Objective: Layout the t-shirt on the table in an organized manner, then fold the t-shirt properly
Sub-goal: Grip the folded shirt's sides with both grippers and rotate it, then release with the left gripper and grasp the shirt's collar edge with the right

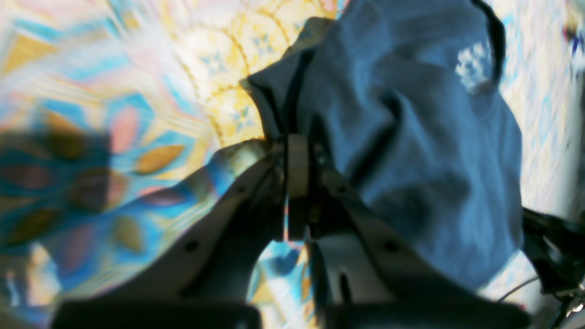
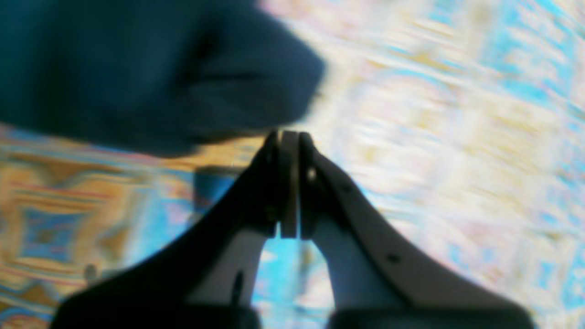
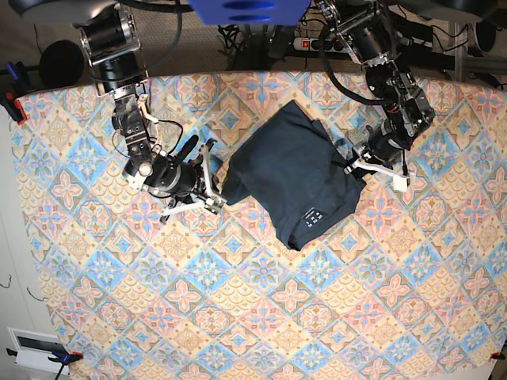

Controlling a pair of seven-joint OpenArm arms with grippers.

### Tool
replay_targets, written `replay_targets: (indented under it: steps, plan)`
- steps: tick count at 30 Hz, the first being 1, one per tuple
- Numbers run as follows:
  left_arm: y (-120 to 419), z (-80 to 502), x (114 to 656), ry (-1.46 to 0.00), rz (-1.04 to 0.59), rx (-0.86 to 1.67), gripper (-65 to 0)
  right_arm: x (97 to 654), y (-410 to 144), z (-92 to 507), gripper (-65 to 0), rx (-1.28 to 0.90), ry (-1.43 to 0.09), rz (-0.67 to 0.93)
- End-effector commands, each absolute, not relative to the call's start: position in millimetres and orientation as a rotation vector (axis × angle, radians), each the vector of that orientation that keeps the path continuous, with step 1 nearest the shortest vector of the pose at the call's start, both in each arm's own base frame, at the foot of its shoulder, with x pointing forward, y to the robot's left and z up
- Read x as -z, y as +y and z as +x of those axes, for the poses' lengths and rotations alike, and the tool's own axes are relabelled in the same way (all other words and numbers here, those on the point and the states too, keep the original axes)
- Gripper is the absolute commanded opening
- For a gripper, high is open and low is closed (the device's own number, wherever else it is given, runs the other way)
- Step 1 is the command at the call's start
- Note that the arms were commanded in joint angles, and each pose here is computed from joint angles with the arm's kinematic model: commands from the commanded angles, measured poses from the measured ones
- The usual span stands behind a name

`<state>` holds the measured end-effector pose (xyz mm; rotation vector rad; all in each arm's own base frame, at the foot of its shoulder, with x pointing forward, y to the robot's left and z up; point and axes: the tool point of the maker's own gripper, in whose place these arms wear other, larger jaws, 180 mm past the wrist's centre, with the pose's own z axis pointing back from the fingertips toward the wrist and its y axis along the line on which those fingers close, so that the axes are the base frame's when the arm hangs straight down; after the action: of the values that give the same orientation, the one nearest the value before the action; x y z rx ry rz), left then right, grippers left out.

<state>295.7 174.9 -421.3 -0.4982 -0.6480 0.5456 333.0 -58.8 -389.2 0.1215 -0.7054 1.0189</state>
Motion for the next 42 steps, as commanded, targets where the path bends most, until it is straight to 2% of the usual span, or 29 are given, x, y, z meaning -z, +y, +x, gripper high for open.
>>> replay_targets:
  steps: [1, 9, 12, 16, 23, 26, 32, 38, 42]
  plan:
    - [176, 311, 412, -0.686, -0.518, -0.548, -65.0, 373, -60, 346, -64.9, -1.008, -0.763, 0.114]
    - [139, 339, 442, -0.573, -0.646, -0.603, -65.0, 364, -78, 355, -64.9, -0.943, -0.792, 0.089]
    - [104, 351, 446, -0.517, -0.690, -0.523, -65.0, 362, -86, 359, -64.9, -0.915, -0.800, 0.079]
    - [53, 363, 435, -0.538, -0.709, -0.358, -65.0, 363, -101, 354, -64.9, -0.865, -0.800, 0.070]
    - [15, 372, 422, -0.576, -0.729, -0.252, -65.0, 339, -102, 344, -64.9, -0.860, -0.876, 0.043]
    - [24, 374, 422, -0.581, -0.727, -0.274, -65.0, 330, -97, 336, -64.9, -0.875, -0.902, 0.041]
    - [91, 366, 436, -0.603, -0.663, -0.409, -65.0, 330, -90, 309, -64.9, -0.898, -0.887, 0.051]
    - [153, 344, 429, -0.668, -0.650, -0.486, -65.0, 332, -24, 266, -64.8, -0.942, -0.870, 0.356]
    - [173, 325, 428, -0.673, -0.650, -0.505, -65.0, 329, 11, 251, -64.8, -1.019, -0.865, 0.454]
